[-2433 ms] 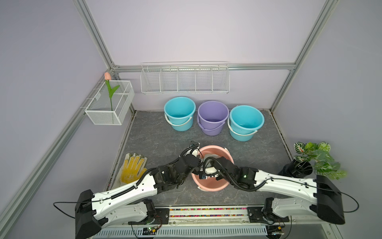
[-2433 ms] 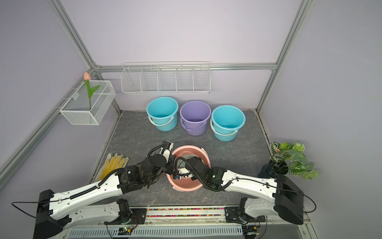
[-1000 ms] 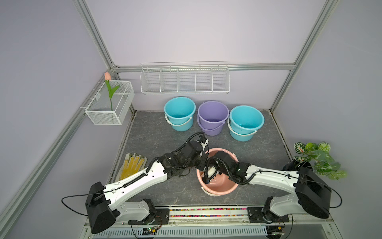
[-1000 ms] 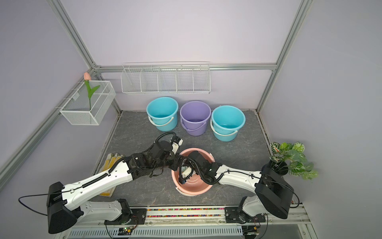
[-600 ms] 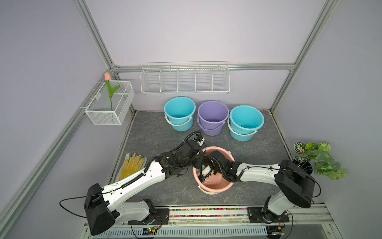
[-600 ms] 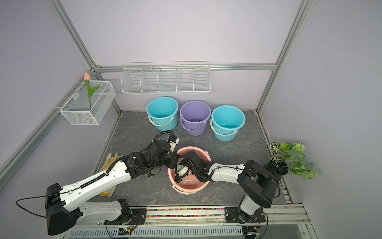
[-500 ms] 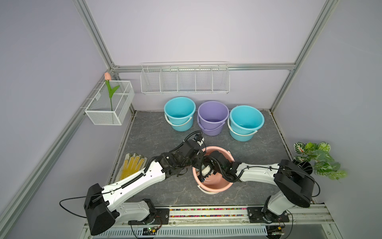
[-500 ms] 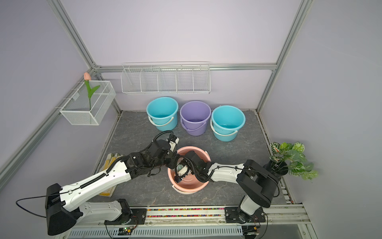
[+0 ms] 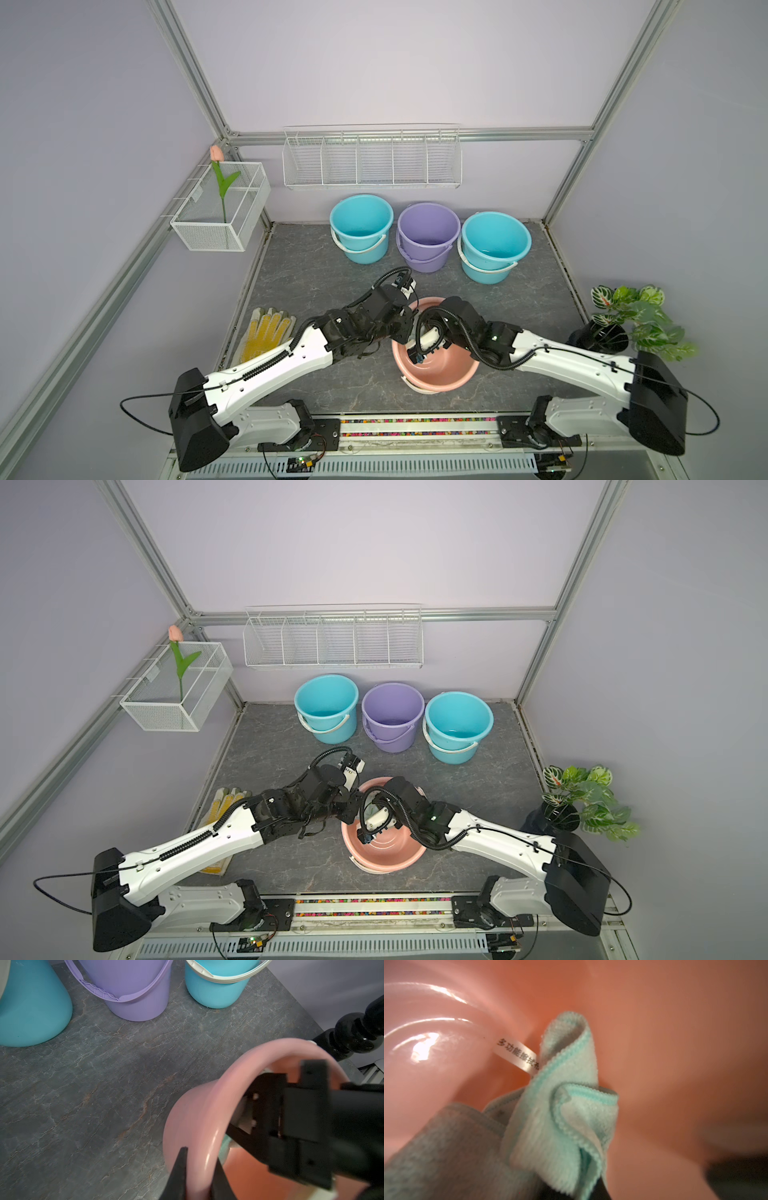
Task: Wipe the inside of the bucket with a cloth
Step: Wipe the dirt from the inside of the bucket.
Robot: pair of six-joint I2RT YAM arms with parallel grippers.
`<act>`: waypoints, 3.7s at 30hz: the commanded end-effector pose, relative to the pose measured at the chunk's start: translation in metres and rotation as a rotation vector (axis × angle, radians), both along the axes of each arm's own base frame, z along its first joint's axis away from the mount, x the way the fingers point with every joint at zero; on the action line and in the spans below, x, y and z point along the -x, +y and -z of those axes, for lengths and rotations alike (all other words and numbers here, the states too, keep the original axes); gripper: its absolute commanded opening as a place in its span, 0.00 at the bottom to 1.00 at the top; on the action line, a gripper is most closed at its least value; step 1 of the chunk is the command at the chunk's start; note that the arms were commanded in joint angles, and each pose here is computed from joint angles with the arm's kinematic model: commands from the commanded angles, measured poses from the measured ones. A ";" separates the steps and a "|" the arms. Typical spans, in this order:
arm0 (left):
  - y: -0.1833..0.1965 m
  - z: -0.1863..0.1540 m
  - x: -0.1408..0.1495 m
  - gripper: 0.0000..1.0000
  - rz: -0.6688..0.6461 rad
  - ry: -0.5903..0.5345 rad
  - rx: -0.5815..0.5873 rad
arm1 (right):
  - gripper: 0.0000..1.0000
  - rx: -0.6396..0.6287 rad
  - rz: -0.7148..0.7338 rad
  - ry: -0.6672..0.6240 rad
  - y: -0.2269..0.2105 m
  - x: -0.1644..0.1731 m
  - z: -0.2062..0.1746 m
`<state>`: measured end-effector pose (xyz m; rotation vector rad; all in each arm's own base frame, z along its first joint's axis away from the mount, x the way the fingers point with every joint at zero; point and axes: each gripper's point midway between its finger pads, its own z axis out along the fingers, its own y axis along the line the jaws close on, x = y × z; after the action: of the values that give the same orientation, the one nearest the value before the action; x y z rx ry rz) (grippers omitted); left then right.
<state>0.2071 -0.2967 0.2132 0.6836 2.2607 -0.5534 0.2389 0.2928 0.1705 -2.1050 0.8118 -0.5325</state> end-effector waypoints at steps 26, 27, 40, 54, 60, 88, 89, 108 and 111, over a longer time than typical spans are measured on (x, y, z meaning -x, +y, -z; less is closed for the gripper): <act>-0.008 -0.018 0.005 0.00 0.028 -0.003 0.065 | 0.07 0.227 0.066 -0.039 -0.021 -0.014 0.017; -0.008 -0.018 0.005 0.00 0.029 -0.005 0.065 | 0.07 0.239 0.063 -0.020 -0.023 -0.013 0.032; -0.005 -0.019 0.006 0.00 0.028 -0.011 0.066 | 0.07 0.244 0.086 0.157 -0.014 -0.016 0.123; -0.001 -0.018 0.003 0.00 0.003 -0.023 0.051 | 0.07 0.139 0.124 0.219 -0.012 -0.010 0.114; 0.001 -0.017 -0.001 0.00 -0.020 -0.028 0.045 | 0.07 0.084 0.128 0.236 -0.019 0.005 0.063; 0.009 -0.028 -0.010 0.00 -0.082 -0.089 0.071 | 0.07 -0.548 1.009 0.645 -0.065 0.051 -0.051; 0.010 -0.029 -0.010 0.00 -0.084 -0.092 0.072 | 0.07 -0.552 1.054 0.661 -0.067 0.052 -0.047; 0.012 -0.036 -0.009 0.00 -0.092 -0.105 0.106 | 0.07 -0.381 1.449 0.928 -0.050 0.083 0.069; 0.013 -0.035 -0.009 0.00 -0.094 -0.104 0.103 | 0.07 -0.366 1.478 0.925 -0.048 0.080 0.087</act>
<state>0.2114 -0.2791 0.2206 0.6035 2.2246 -0.4957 0.1653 0.2447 0.1053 -1.0321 2.6504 -0.0318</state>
